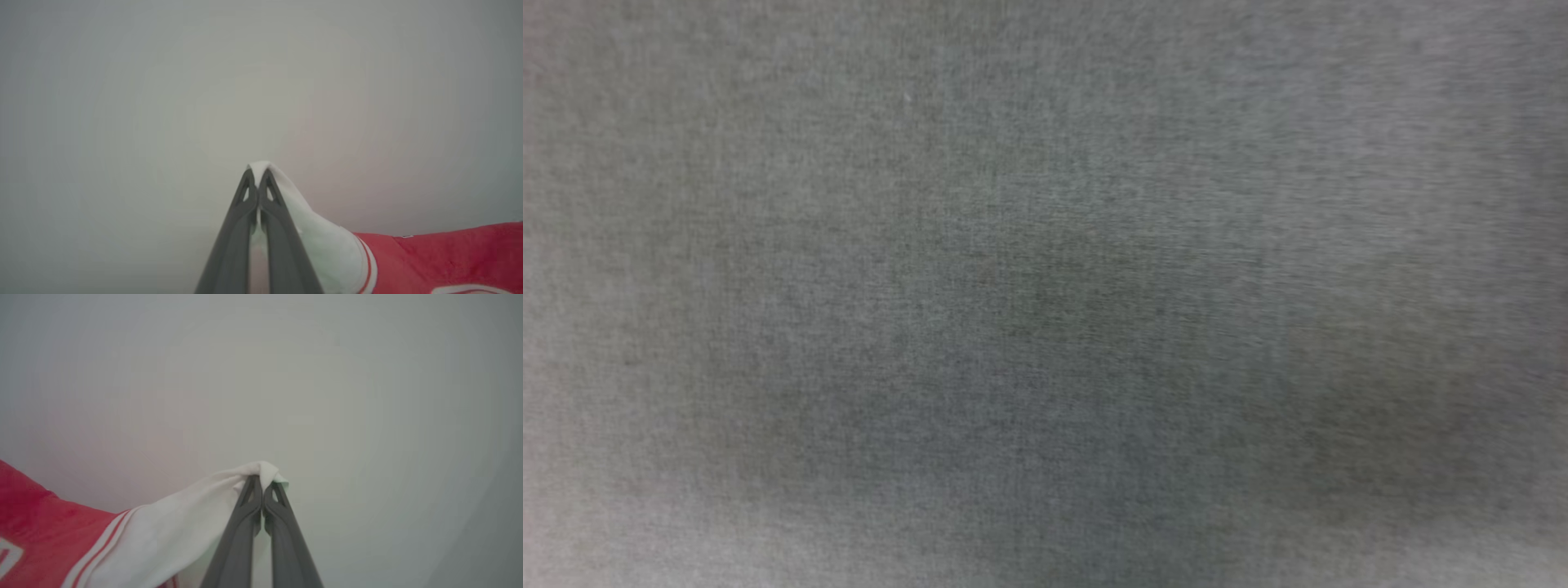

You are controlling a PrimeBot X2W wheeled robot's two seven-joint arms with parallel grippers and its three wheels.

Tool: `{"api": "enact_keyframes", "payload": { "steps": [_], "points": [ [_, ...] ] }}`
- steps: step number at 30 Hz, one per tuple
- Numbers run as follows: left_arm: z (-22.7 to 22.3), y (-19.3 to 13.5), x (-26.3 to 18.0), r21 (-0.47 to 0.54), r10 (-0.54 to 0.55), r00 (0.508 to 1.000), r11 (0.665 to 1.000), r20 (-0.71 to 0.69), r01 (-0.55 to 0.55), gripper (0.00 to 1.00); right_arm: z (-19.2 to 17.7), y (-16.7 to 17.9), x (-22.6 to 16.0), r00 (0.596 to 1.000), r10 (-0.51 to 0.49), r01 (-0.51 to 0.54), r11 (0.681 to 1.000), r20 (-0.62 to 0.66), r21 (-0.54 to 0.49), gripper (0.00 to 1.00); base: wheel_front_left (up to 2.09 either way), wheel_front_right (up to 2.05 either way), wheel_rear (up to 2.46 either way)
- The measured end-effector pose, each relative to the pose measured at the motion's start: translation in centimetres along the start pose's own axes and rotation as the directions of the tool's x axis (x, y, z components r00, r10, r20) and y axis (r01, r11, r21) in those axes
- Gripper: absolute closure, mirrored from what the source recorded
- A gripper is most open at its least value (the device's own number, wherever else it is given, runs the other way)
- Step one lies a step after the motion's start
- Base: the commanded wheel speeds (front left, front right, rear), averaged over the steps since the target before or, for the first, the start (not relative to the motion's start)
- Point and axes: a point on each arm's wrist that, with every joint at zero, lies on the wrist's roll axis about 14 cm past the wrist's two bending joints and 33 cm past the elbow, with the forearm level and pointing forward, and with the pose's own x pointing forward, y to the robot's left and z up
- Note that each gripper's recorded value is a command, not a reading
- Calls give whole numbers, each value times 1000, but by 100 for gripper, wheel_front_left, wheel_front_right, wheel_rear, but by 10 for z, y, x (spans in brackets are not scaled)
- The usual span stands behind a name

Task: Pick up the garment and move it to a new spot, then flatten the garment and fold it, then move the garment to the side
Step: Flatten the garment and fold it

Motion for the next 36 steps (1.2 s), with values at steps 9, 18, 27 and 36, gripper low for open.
{"api": "enact_keyframes", "payload": {
  "steps": [9, 18, 27, 36],
  "points": [
    [-93, 24, -45, -33, 48, 955, 998, -291, -61, 100, -71, 45, -31, 988, 48, -11, 970, -146, 242, 100, 0, 0, 0],
    [-100, 47, -124, -6, 72, 847, 996, -526, -88, 100, -66, 68, -71, 934, 169, 0, 880, -314, 474, 100, 0, 0, 0],
    [-65, 53, -210, -13, 51, 807, 997, -589, -72, 100, -34, 45, -160, 816, 302, -1, 853, -492, 522, 100, 0, 0, 0],
    [-44, 34, -312, -58, 1, 784, 997, -621, -47, 100, 10, 46, -284, 660, 450, -43, 822, -602, 568, 100, 0, 0, 0]
  ]
}}
